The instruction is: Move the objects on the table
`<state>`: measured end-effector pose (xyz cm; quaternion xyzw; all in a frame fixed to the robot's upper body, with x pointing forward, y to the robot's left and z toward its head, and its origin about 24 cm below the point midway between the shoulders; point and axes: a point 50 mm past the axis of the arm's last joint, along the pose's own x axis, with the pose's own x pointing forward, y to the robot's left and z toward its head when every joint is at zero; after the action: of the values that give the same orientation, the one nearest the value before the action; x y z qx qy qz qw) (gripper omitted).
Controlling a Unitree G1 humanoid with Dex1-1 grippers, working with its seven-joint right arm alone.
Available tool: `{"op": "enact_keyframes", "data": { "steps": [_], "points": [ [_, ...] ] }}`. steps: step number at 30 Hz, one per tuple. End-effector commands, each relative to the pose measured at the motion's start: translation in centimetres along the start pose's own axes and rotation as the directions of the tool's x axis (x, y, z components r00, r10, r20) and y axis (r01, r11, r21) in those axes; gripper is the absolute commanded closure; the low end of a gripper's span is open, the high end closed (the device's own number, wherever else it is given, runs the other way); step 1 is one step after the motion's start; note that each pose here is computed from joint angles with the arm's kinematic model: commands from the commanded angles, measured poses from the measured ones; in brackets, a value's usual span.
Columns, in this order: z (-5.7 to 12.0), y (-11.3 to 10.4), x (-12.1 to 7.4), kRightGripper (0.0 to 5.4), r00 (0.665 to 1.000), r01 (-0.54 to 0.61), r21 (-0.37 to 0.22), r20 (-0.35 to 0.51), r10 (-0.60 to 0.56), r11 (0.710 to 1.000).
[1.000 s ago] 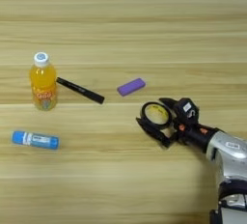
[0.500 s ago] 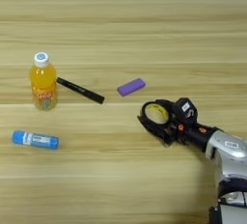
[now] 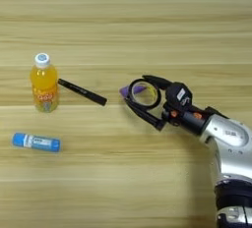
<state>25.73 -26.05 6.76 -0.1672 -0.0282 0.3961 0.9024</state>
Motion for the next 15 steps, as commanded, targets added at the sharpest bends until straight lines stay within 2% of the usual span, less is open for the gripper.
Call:
{"op": "enact_keyframes", "data": {
  "steps": [1, 5, 15],
  "points": [
    [3.0, -0.2, 2.2, 1.39, 0.998, -0.011, -0.111, 0.052, 0.017, 0.994],
    [2.9, 2.3, 4.7, 1.39, 0.992, -0.120, -0.094, 0.033, 0.123, 0.988],
    [0.9, 6.2, 7.0, 1.39, 0.955, -0.296, 0.005, -0.012, 0.296, 0.955]
  ]
}}
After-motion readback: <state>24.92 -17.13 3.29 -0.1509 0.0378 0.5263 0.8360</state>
